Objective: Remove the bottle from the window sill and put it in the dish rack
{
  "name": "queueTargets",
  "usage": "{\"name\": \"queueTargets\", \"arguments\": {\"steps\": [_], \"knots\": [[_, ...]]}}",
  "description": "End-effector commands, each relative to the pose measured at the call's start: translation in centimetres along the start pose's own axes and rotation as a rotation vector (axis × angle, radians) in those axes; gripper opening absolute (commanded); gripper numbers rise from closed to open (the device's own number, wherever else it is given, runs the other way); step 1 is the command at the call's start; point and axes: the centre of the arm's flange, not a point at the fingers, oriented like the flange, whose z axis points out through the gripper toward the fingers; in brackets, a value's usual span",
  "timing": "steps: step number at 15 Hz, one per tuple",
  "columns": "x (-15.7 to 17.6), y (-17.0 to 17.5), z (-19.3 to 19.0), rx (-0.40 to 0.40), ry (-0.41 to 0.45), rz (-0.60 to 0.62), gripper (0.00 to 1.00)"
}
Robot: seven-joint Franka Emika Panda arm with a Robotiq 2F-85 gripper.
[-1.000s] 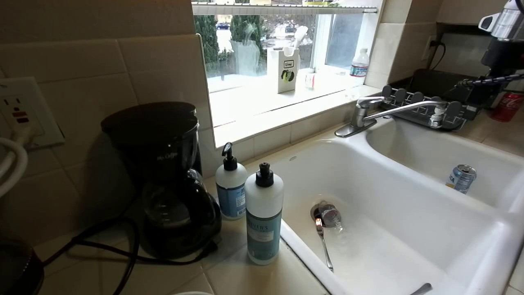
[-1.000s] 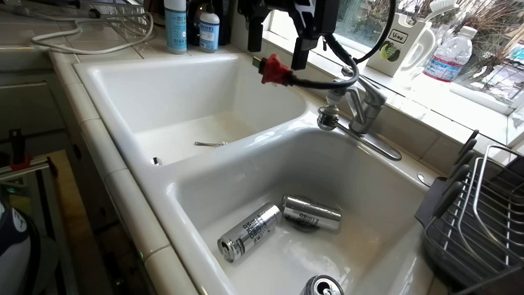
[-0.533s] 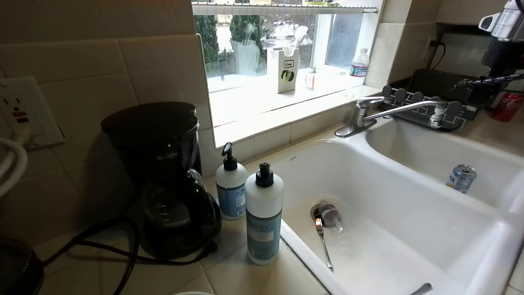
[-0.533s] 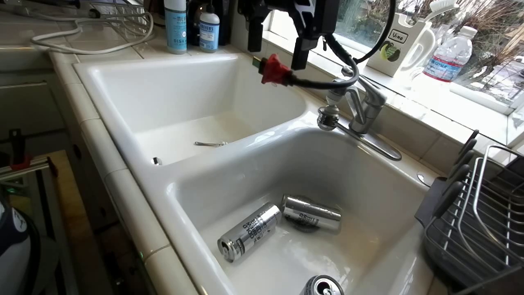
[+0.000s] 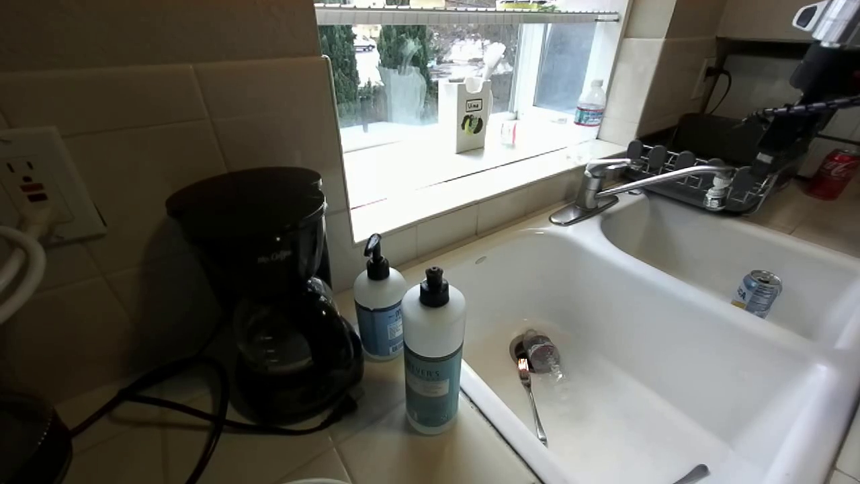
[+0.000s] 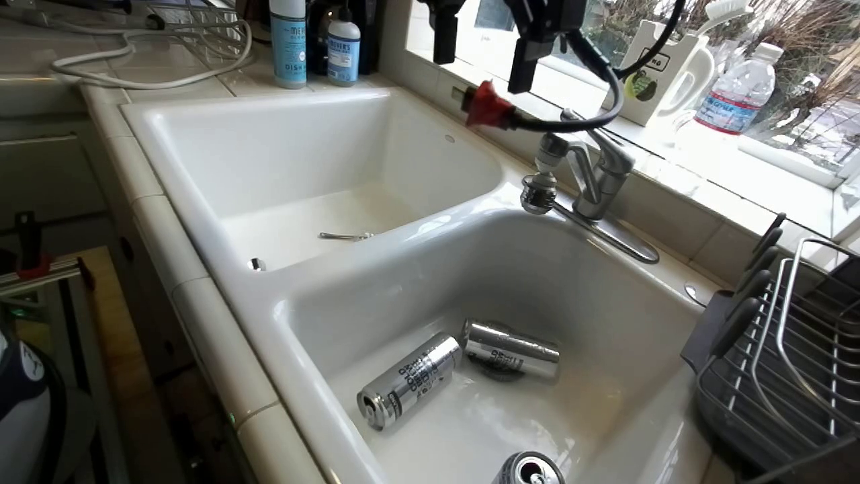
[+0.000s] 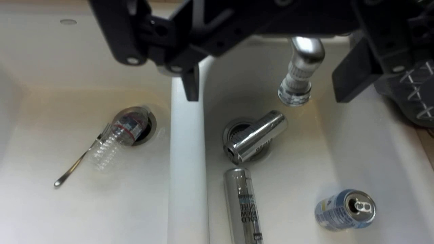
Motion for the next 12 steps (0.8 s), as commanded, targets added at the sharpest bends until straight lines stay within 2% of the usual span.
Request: {"name": "queueTargets", "arguments": {"steps": [1,5,8,9,12], "knots": [[2.7,1.8,-2.5,0.025,0.109,-0.006,1.0],[5.8,4.4,-5.7,-0.014,0.258,-0.045,1.0],[8.2,7.6,-7.4,-0.016,0.336,-0.086,1.0],[9.1,8.8,-7.4,-0.005,0.351,-0.093,1.0],[11.6,12.6,-7.0,0.096,0.374,-0.146,1.0]]}}
